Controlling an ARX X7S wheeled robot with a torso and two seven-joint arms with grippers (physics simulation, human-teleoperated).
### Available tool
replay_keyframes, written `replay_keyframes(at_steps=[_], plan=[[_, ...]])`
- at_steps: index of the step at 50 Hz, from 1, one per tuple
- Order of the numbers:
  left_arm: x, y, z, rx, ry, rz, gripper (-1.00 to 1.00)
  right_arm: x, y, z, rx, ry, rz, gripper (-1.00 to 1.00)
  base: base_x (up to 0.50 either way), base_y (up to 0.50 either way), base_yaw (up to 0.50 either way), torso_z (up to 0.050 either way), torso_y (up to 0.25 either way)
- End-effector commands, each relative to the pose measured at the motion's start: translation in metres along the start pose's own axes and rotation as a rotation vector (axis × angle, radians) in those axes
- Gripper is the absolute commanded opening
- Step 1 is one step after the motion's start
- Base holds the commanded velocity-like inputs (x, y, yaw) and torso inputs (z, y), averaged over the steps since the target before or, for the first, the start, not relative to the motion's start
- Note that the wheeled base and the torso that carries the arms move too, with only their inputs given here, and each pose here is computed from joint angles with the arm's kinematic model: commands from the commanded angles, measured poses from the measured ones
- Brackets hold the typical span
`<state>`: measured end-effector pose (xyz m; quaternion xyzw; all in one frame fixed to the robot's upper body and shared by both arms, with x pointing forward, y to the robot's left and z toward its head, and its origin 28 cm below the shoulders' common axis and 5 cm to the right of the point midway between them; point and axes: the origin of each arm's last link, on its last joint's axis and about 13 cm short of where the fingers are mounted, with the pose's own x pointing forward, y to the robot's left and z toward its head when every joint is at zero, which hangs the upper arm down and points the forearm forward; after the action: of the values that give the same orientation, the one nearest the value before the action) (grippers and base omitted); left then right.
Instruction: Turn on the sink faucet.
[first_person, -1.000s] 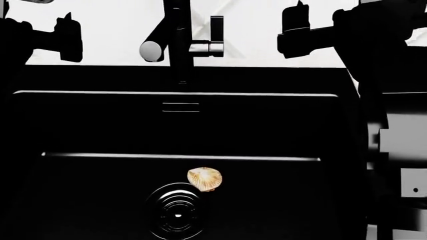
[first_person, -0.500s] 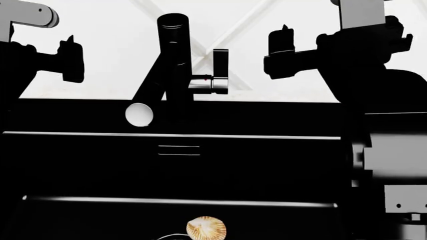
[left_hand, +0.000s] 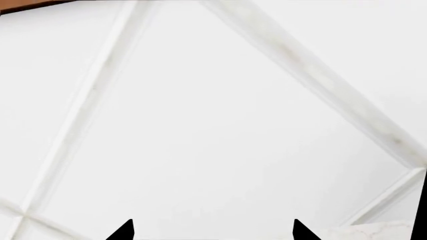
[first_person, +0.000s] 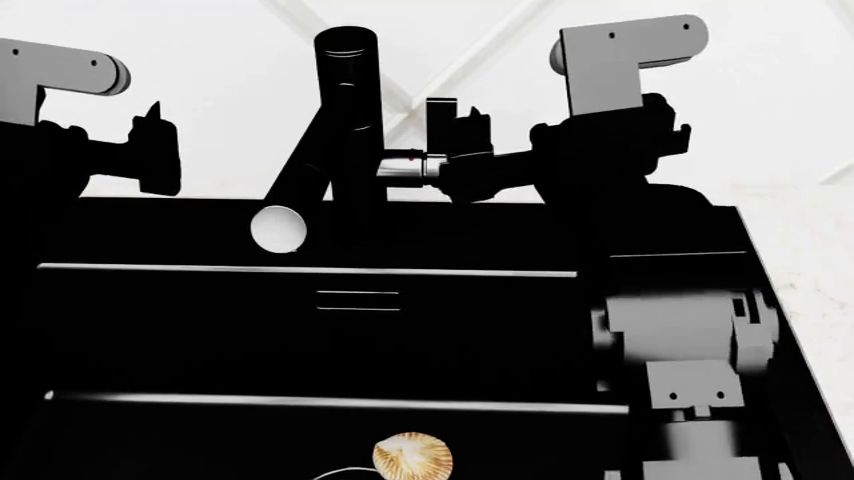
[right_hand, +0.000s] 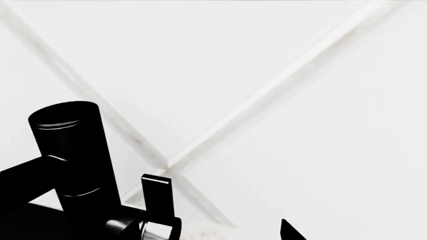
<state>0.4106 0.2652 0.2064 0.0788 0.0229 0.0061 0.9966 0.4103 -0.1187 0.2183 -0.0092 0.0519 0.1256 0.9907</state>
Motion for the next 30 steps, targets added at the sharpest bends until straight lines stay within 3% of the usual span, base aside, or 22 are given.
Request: replay_keyframes(at_steps=[1,12,30], plan=[[0.002,0.0,-0.005,-0.016,0.007,0.005,1.0,0.016,0.007,-0.014,-0.007,0.061,0.023,1.0,0.0,0.0,0.0,0.0,0.0],[0.002,0.0,-0.009,-0.026,0.02,0.008,1.0,0.024,0.019,-0.014,-0.011,0.07,0.079,1.0,0.1,0.0,0.0,0.0,0.0],[0.0,0.002,-0.015,-0.021,0.027,0.003,1.0,0.03,0.02,-0.017,-0.016,0.08,0.057,1.0,0.15,0.0,0.0,0.0,0.0]])
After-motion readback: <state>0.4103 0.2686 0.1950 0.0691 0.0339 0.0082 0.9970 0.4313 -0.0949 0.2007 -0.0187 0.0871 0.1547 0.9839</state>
